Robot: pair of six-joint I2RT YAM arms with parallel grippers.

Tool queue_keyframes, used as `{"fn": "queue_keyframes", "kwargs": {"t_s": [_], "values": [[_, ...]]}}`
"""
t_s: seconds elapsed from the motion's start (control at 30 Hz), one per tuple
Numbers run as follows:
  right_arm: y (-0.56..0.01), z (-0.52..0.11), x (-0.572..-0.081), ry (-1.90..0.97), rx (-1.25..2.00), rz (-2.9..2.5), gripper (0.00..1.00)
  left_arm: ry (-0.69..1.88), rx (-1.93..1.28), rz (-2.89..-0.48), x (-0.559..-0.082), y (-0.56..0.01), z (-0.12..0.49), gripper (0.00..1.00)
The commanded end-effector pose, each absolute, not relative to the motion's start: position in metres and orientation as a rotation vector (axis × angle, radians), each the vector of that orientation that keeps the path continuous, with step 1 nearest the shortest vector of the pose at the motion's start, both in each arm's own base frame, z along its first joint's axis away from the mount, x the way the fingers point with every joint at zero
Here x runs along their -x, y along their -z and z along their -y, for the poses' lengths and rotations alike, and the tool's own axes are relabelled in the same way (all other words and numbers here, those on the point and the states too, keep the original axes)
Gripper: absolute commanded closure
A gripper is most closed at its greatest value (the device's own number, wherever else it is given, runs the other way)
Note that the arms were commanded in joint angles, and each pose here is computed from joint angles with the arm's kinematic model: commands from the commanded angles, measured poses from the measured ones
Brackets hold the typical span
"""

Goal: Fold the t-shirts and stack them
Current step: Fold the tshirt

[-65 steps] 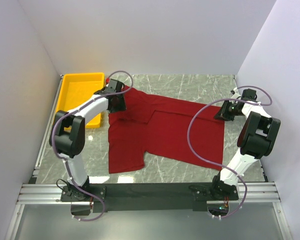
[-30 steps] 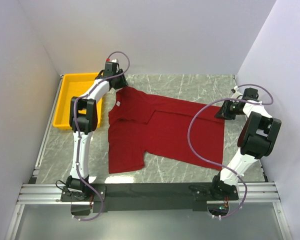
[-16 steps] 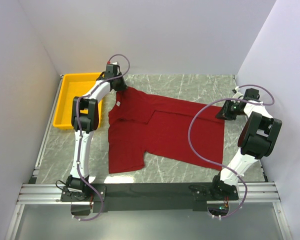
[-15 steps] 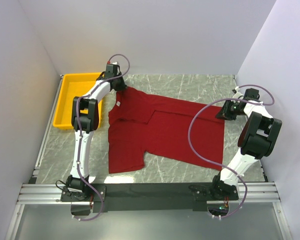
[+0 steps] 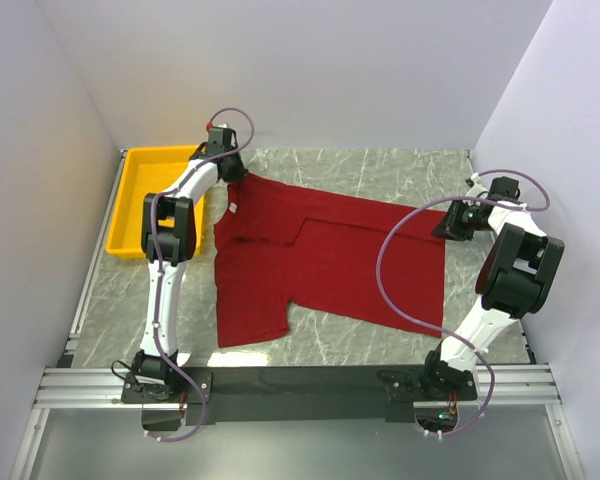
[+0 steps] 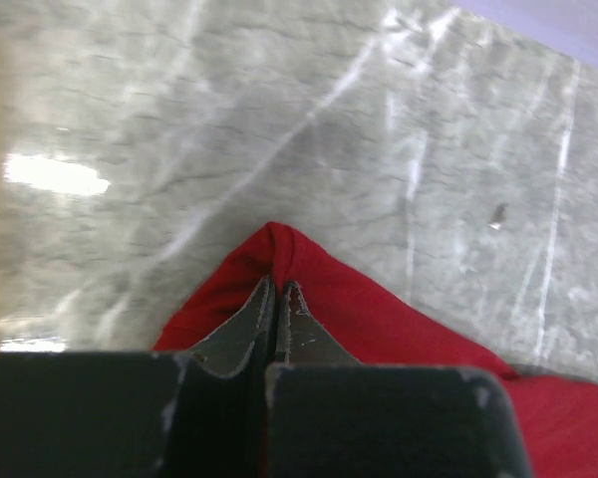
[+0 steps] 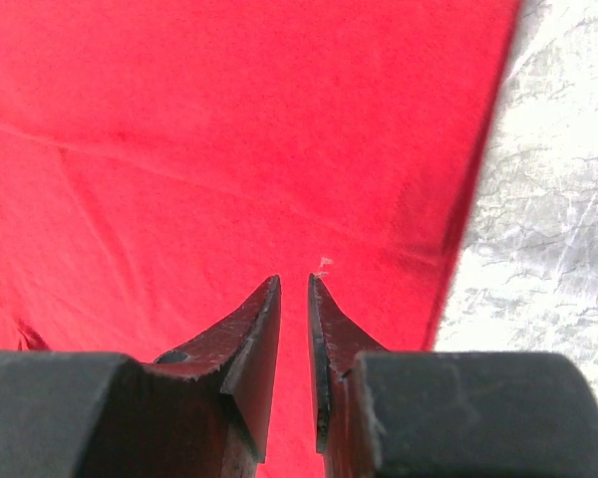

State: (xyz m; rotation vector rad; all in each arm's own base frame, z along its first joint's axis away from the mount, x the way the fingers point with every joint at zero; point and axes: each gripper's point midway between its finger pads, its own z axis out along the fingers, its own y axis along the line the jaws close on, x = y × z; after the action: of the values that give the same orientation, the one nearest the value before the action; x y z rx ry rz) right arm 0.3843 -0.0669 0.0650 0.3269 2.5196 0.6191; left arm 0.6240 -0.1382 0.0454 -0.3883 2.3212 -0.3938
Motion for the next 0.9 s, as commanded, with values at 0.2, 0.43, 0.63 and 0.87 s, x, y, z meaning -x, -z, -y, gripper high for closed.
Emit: {"fn": "queue_keyframes", "kwargs": {"t_s": [0.2, 0.43, 0.63, 0.87], "values": [[-0.092, 0.083, -0.400, -0.526, -0.290, -2.449, 0.75, 0.383, 0.458, -2.228, -0.644, -0.070, 0.119, 0.69], [-0.094, 0.083, -0.399, -0.514, -0.273, -2.451, 0.75, 0.429, 0.407, -2.068, -0.660, -0.134, 0.122, 0.61], [-0.102, 0.089, -0.398, -0.456, -0.200, -2.446, 0.75, 0.483, 0.281, -1.930, -0.661, -0.194, 0.129, 0.55], [-0.123, 0.089, -0.396, -0.412, 0.017, -2.418, 0.61, 0.411, 0.151, -1.769, -0.630, -0.273, 0.117, 0.42]]}}
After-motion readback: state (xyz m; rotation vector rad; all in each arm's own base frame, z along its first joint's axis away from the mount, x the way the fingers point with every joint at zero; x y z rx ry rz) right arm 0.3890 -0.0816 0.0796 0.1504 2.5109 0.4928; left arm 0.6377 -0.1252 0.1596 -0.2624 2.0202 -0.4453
